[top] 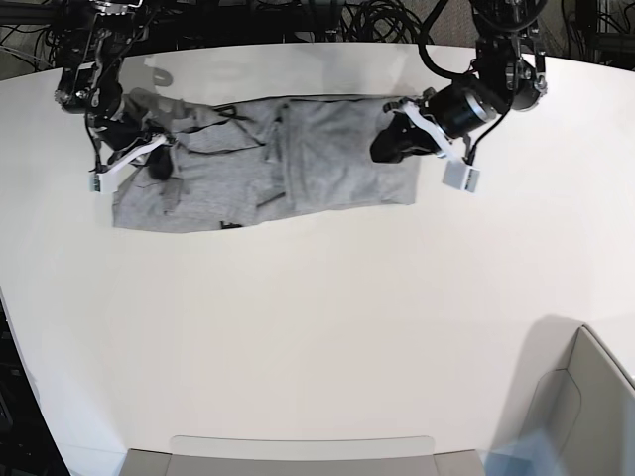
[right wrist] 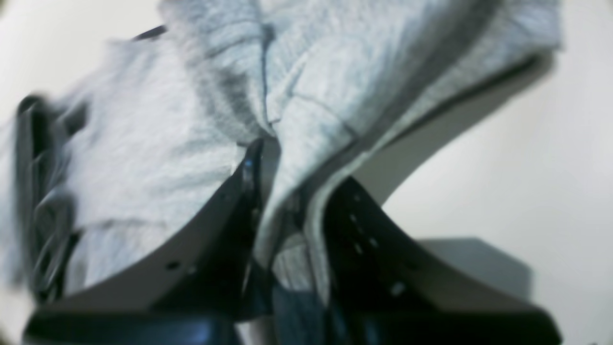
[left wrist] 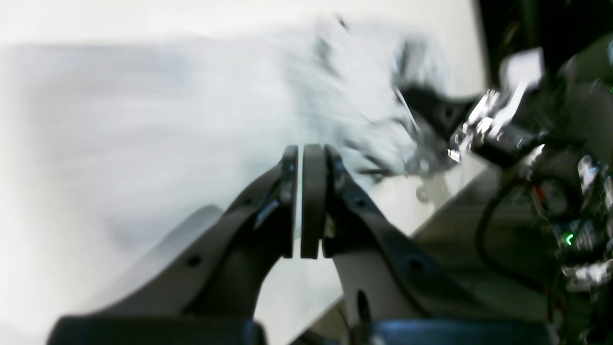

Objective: Fold the T-shirt properly
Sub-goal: 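Grasp the folded bundle with both grippers near the right gripper, then fold the bundle over again with the right gripper and press it flat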

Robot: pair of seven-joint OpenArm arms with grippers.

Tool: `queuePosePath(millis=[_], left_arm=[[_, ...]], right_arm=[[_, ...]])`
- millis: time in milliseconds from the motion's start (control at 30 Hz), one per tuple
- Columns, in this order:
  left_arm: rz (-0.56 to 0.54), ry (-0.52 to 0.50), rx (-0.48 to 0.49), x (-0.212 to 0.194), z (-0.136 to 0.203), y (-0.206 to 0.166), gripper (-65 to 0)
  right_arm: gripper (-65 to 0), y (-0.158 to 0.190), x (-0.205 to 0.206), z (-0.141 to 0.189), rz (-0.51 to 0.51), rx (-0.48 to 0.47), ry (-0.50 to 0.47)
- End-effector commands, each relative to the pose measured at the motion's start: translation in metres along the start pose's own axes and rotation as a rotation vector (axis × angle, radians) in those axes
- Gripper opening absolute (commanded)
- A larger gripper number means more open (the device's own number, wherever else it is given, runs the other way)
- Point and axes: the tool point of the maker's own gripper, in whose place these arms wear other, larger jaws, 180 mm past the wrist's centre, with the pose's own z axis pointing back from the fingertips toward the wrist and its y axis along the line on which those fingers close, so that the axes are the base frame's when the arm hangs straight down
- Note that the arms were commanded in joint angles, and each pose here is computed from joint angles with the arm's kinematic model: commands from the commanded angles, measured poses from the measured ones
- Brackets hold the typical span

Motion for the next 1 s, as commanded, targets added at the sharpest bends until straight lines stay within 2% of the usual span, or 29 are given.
queuePosePath(millis=[0,100,200,267,367,467,767,867,967], left_arm=[[0.014,-0.032,0.011,0.007,0.007,0.007,-63.8],[0.065,-0.057,0.089,0.011,0.021,0.036,-63.8],[0.108,-0.099,0.163,0.017,0.038,0.063,-63.8],[0.119,-0.114,0.209,0.021,0.05,0.08,-63.8],[0.132,-0.082,0.261,0.017,0.063,0.101,-63.8],[0.157,-0.092,0.31,0.018,0.077,0.12,-63.8],[0.196,-0.12,0.36,0.019,0.092,0.138,-63.8],[0.198,-0.129,0.368,0.02,0.095,0.14,-63.8],[0.2,-0.13,0.369,0.02,0.095,0.14,-63.8]], right_arm=[[-65.0,-0.011,0.011,0.005,0.022,-0.044,-0.017],[-65.0,-0.026,0.027,0.011,0.074,-0.132,-0.031],[-65.0,-0.021,0.05,0.022,0.175,-0.204,-0.082],[-65.0,0.002,0.063,0.024,0.247,-0.21,-0.12],[-65.0,0.041,0.067,0.026,0.351,-0.201,-0.109],[-65.0,0.089,0.068,0.027,0.463,-0.18,-0.117],[-65.0,0.191,0.051,0.017,0.835,-0.207,-0.13],[-65.0,0.222,0.046,0.017,0.904,-0.187,-0.153],[-65.0,0.241,0.035,0.012,0.929,-0.15,-0.141]])
